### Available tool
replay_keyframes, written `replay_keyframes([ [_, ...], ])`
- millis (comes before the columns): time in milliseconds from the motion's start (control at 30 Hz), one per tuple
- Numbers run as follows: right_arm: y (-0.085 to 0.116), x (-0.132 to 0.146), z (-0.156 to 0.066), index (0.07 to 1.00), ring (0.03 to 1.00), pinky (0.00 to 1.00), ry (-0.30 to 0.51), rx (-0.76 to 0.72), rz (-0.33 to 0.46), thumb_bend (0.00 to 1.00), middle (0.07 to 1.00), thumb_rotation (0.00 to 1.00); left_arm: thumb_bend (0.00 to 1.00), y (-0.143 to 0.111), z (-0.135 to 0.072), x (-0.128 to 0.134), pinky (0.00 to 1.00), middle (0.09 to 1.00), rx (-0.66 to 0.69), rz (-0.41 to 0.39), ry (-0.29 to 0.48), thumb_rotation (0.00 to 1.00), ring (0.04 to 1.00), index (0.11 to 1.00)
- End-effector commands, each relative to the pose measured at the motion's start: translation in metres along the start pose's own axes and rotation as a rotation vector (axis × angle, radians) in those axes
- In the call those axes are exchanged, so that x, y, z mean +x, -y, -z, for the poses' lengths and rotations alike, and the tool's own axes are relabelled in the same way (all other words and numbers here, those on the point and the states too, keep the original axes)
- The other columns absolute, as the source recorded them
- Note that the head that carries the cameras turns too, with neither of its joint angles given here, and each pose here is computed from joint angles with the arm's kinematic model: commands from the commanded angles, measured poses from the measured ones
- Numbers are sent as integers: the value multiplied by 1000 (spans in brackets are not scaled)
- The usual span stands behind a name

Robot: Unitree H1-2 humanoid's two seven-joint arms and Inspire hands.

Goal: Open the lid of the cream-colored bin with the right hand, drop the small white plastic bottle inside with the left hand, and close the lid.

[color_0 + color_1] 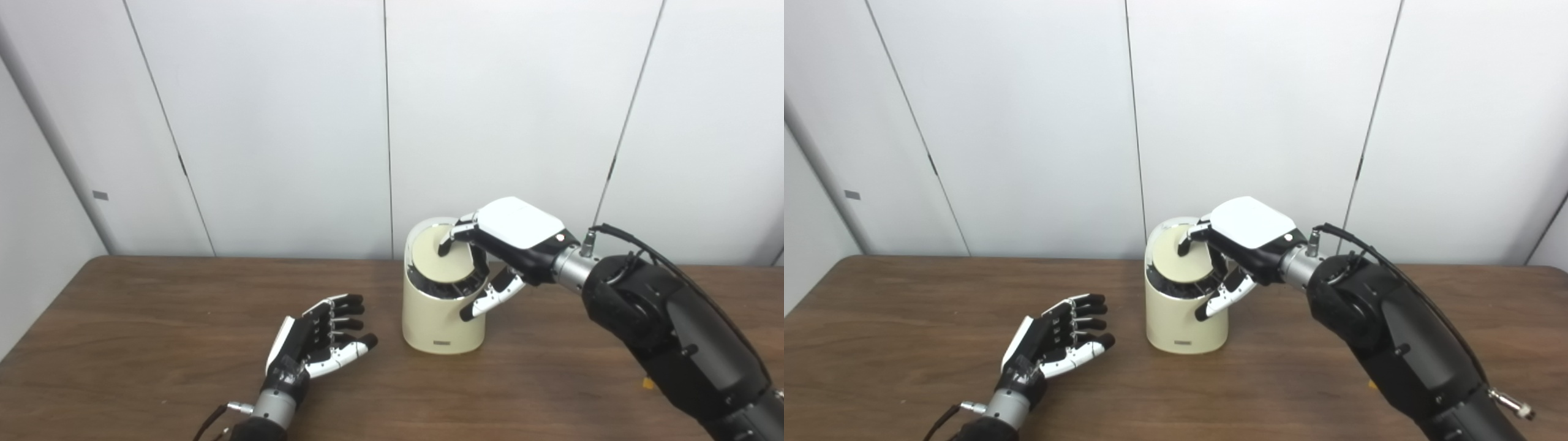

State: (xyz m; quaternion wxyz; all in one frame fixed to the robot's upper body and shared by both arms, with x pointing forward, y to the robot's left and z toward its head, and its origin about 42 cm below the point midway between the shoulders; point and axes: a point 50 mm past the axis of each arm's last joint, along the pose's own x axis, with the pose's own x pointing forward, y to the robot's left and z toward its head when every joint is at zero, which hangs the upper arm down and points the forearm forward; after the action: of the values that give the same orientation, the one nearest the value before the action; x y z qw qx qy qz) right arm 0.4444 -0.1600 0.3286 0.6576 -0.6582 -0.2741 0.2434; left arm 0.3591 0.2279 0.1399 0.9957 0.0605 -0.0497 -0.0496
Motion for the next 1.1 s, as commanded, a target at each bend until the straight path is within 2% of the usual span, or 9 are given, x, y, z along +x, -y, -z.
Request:
replay_keyframes([
  [0, 11, 8, -7, 658, 801, 799, 51, -21, 12, 672, 707, 447, 703, 0, -21, 14, 612, 757, 8, -1, 94, 152, 698, 756],
  [100, 13, 10, -8, 621, 782, 771, 54, -25, -4, 687, 697, 420, 699, 0, -22, 14, 608, 756, 9, -5, 96, 144, 696, 755],
  [267, 14, 12, -11, 593, 837, 856, 32, -33, -33, 711, 751, 489, 702, 1, -22, 12, 605, 753, 13, -12, 93, 147, 692, 754],
  [533, 12, 15, -15, 592, 875, 926, 15, -78, -45, 731, 790, 577, 698, 1, -19, 11, 601, 753, 4, -15, 85, 144, 690, 754],
  [1067, 9, 20, -19, 602, 878, 939, 16, -115, -92, 739, 786, 583, 704, 0, -19, 9, 601, 756, 7, -14, 85, 156, 692, 757],
])
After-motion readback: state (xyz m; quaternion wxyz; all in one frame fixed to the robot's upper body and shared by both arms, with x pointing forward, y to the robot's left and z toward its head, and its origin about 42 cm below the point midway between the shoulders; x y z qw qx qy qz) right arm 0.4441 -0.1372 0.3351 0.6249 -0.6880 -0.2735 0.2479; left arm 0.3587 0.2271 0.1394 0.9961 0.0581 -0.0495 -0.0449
